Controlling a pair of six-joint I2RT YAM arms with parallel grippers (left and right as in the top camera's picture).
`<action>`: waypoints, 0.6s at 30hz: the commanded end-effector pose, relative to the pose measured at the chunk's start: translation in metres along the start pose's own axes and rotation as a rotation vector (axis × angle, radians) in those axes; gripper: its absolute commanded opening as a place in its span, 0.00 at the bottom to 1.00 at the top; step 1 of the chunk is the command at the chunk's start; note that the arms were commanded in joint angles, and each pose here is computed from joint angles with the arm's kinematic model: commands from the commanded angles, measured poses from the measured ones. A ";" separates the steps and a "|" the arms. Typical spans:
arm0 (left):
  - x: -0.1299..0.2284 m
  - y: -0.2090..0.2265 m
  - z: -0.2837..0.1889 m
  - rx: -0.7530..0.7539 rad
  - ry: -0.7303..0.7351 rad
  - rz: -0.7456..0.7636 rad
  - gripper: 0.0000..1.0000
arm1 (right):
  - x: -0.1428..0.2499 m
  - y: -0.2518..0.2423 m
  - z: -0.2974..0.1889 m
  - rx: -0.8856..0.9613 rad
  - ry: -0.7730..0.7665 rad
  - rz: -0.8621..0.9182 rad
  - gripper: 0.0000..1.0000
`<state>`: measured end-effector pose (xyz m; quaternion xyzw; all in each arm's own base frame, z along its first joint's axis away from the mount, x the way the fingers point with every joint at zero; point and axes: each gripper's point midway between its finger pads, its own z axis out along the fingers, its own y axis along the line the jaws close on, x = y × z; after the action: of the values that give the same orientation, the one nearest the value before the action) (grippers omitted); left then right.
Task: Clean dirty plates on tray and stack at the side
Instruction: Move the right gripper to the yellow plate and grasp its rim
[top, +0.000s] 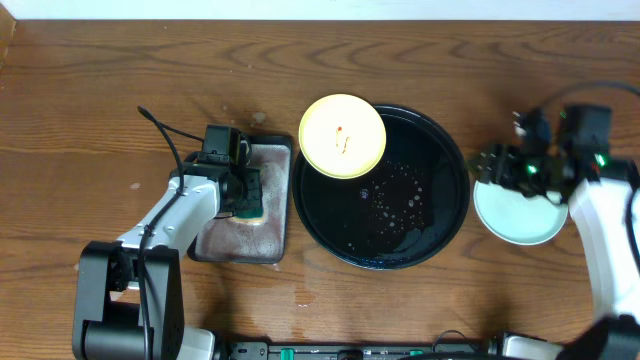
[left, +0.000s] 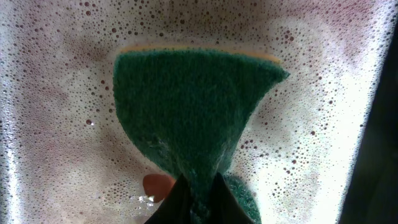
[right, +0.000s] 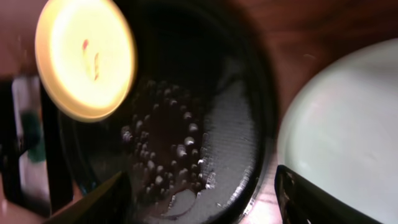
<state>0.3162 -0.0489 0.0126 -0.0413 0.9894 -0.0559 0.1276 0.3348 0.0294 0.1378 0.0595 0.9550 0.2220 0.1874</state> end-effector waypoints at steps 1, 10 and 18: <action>0.004 0.001 -0.001 -0.010 0.011 -0.001 0.07 | -0.011 0.030 0.013 -0.033 0.061 -0.209 0.71; 0.004 0.001 -0.001 -0.010 0.011 -0.002 0.07 | -0.048 0.082 0.070 0.026 -0.010 -0.459 0.70; 0.004 0.001 -0.001 -0.010 0.011 -0.002 0.07 | -0.049 0.105 0.134 0.002 -0.022 -0.496 0.68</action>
<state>0.3162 -0.0489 0.0130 -0.0413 0.9893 -0.0559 0.1280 0.4281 0.1602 0.1015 -0.1829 0.9347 0.1722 0.2514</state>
